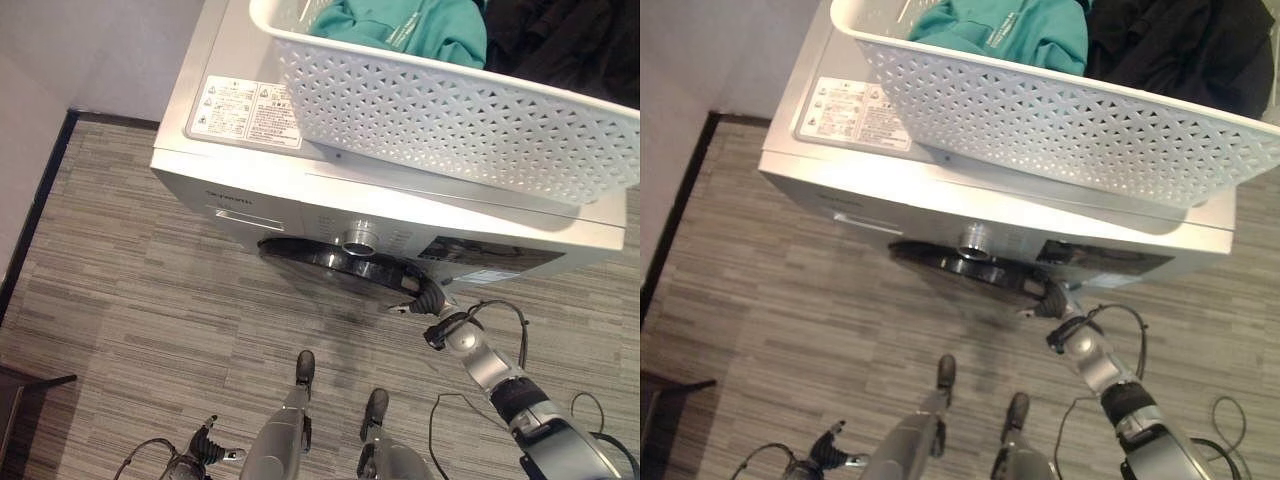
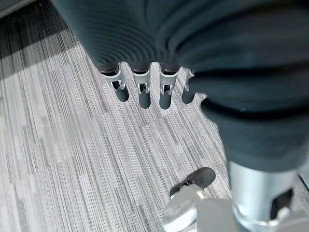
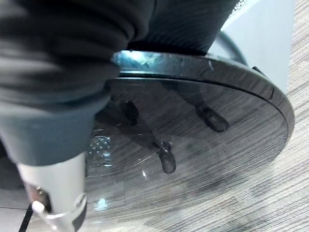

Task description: Grab the laundry basket,head to the washer,open it,put in the laundry and shut it.

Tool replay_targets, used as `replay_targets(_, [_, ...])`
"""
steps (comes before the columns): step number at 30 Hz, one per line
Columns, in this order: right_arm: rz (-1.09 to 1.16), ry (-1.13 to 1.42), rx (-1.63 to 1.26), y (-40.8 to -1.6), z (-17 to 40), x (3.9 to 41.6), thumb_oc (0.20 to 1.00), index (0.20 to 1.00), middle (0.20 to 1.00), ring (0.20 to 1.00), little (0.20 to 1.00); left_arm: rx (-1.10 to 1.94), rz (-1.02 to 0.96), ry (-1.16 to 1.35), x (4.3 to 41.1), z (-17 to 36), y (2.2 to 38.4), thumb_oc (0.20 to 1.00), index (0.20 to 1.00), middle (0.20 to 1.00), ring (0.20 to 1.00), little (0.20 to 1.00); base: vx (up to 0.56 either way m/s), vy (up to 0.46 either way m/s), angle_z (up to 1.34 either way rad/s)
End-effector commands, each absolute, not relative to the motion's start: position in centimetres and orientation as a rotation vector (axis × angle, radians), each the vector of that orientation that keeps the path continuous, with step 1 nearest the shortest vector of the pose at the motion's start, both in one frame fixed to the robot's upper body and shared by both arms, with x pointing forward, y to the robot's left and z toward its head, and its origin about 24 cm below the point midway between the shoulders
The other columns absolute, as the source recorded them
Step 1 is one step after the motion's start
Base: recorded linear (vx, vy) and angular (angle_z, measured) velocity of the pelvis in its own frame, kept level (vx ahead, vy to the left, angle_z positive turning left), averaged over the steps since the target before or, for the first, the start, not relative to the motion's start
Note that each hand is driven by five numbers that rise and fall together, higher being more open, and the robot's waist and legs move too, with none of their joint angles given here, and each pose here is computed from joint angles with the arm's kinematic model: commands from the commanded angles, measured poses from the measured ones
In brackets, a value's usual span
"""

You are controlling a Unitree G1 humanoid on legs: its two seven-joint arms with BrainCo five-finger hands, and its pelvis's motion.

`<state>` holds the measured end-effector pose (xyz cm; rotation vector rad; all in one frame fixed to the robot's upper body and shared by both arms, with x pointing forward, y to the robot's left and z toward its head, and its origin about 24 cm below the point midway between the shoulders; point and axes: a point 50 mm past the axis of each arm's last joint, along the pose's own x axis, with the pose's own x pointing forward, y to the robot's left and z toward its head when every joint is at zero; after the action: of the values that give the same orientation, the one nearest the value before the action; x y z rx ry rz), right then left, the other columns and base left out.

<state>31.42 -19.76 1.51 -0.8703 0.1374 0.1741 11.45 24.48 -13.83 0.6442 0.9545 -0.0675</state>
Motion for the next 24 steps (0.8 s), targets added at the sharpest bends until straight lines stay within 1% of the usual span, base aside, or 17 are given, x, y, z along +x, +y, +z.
replay_targets(1, [0.279,0.108,-0.884,-16.9,1.4,32.0,0.937,0.937,0.937,0.937,0.937,0.639,-0.047,0.977,11.1,-14.1,24.5,1.000,1.000,1.000,1.000,1.000,0.00,0.000,0.00])
replay_targets(3, [0.282,0.106,-0.891,-16.8,1.5,32.1,0.925,0.925,0.925,0.925,0.925,0.637,-0.050,0.973,11.2,-14.0,24.4,1.000,1.000,1.000,1.000,1.000,0.00,0.000,0.00])
replay_targets(5, [0.291,0.109,-0.884,-16.5,1.5,32.2,0.564,0.564,0.564,0.564,0.564,0.629,-0.052,0.964,11.5,-14.0,24.1,1.000,1.000,1.000,1.000,1.000,0.00,0.000,0.00])
replay_targets(6, [0.295,0.113,-0.873,-16.3,1.4,32.2,0.536,0.536,0.536,0.536,0.536,0.626,-0.053,0.959,11.7,-14.0,24.0,1.000,1.000,1.000,1.000,1.000,0.00,0.000,0.00])
replay_targets(7, [0.298,0.115,-0.864,-16.1,1.4,32.2,0.470,0.470,0.470,0.470,0.470,0.622,-0.055,0.956,11.8,-13.9,23.9,1.000,1.000,1.000,1.000,1.000,0.00,0.000,0.00])
replay_targets(8, [0.304,0.119,-0.855,-15.9,1.3,32.2,0.388,0.388,0.388,0.388,0.388,0.620,-0.057,0.953,11.8,-13.9,23.8,1.000,1.000,1.000,1.000,1.000,0.00,0.000,0.00])
replay_targets(9, [0.326,0.145,-0.830,-15.4,0.7,32.0,0.278,0.278,0.278,0.278,0.278,0.622,-0.064,0.952,11.8,-13.9,23.8,1.000,1.000,1.000,1.000,1.000,0.02,-0.015,-0.03])
replay_targets(10, [0.342,0.154,-0.817,-15.0,0.5,31.9,0.272,0.272,0.272,0.272,0.272,0.620,-0.065,0.952,11.9,-13.9,23.8,1.000,1.000,1.000,1.000,1.000,0.02,-0.012,-0.03])
replay_targets(11, [0.351,0.154,-0.813,-14.8,0.5,31.9,0.250,0.250,0.250,0.250,0.250,0.619,-0.065,0.952,11.8,-13.9,23.8,1.000,1.000,1.000,1.000,1.000,0.00,0.000,0.00])
replay_targets(12, [0.351,0.154,-0.813,-14.8,0.5,31.9,0.206,0.206,0.206,0.206,0.206,0.619,-0.065,0.952,11.8,-13.9,23.8,1.000,1.000,1.000,1.000,1.000,0.00,0.000,0.00])
replay_targets(13, [0.375,0.153,-0.811,-14.4,0.5,31.9,0.200,0.200,0.200,0.200,0.200,0.618,-0.066,0.951,11.9,-13.9,23.8,1.000,1.000,1.000,1.000,1.000,0.00,0.000,0.00])
replay_targets(18, [0.387,0.155,-0.810,-14.1,0.3,31.8,0.200,0.200,0.200,0.200,0.200,0.621,-0.057,0.939,12.2,-13.7,24.0,1.000,1.000,1.000,1.000,1.000,0.00,0.000,0.00])
replay_targets(24, [0.416,0.255,-0.757,-13.4,-2.0,30.4,0.200,0.200,0.200,0.200,0.200,0.624,-0.040,0.944,12.3,-13.6,24.5,1.000,1.000,1.000,1.000,1.000,-0.01,0.008,0.05])
